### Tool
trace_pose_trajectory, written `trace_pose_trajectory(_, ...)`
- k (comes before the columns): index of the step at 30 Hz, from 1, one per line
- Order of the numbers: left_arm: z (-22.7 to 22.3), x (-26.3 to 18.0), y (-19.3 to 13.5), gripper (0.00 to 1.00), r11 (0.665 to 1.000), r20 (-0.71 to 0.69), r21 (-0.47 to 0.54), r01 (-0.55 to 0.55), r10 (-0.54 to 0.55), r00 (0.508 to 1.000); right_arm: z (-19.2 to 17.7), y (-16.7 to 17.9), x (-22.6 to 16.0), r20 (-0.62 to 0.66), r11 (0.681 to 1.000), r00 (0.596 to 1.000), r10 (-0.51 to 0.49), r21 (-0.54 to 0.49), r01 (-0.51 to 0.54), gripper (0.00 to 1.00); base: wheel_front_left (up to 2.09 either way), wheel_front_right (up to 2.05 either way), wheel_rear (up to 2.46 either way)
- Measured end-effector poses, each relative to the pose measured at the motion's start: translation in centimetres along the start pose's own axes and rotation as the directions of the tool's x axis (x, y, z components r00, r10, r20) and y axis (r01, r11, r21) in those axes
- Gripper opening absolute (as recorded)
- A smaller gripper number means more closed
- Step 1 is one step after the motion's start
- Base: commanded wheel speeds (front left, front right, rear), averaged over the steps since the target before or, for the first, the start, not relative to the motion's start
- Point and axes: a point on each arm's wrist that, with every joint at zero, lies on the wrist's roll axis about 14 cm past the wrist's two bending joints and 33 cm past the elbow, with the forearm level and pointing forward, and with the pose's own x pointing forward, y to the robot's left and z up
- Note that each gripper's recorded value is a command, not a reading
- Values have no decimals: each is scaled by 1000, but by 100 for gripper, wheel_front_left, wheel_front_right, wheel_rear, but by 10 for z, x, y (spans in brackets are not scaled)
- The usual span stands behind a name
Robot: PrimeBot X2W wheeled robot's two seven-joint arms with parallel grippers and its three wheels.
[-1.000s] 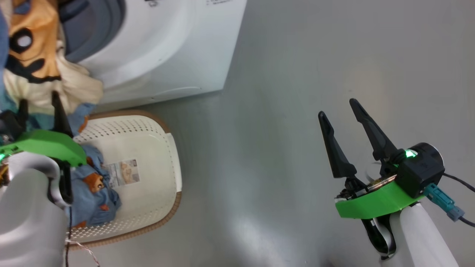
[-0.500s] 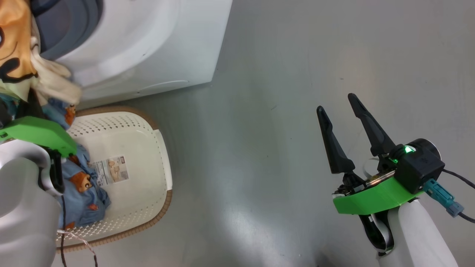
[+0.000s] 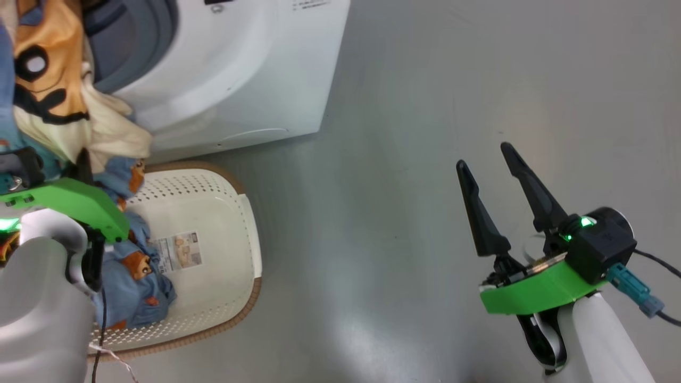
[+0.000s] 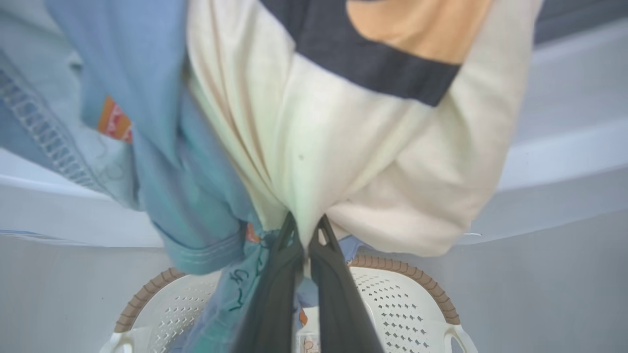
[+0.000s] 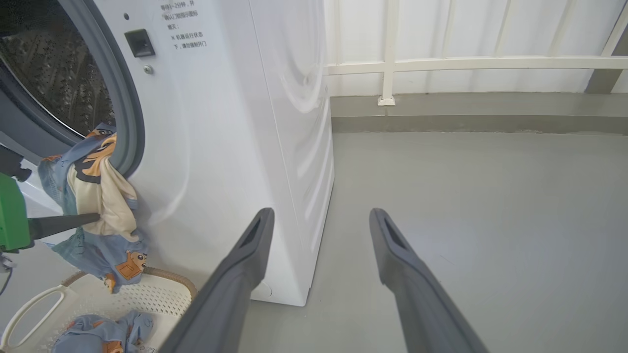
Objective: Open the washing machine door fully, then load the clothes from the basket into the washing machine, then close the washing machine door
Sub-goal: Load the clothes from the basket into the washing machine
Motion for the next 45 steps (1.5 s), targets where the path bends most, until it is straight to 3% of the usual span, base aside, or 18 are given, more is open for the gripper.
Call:
trace_pose_trajectory(15, 69, -58, -11, 0, 989, 22, 49, 137, -138, 990, 3, 9, -3, 6, 1000, 1000, 21, 7, -21, 100, 0, 0, 0)
trace_pose_trajectory(23, 114, -73, -10, 0, 989, 68, 97, 116, -123, 990, -4, 9, -5, -12, 1000, 1000, 21, 8, -21, 100, 0, 0, 0)
trace_pose_trajectory(29, 136, -59, -10, 0, 985, 61, 147, 91, -100, 993, -8, 4, -4, -23, 1000, 1000, 6, 14, -6, 100, 0, 0, 0)
trace_pose_trajectory(45, 188, 18, 1, 0, 990, 144, 143, -16, -5, 990, -24, -10, 6, -51, 1000, 998, -26, 12, 27, 100, 0, 0, 0)
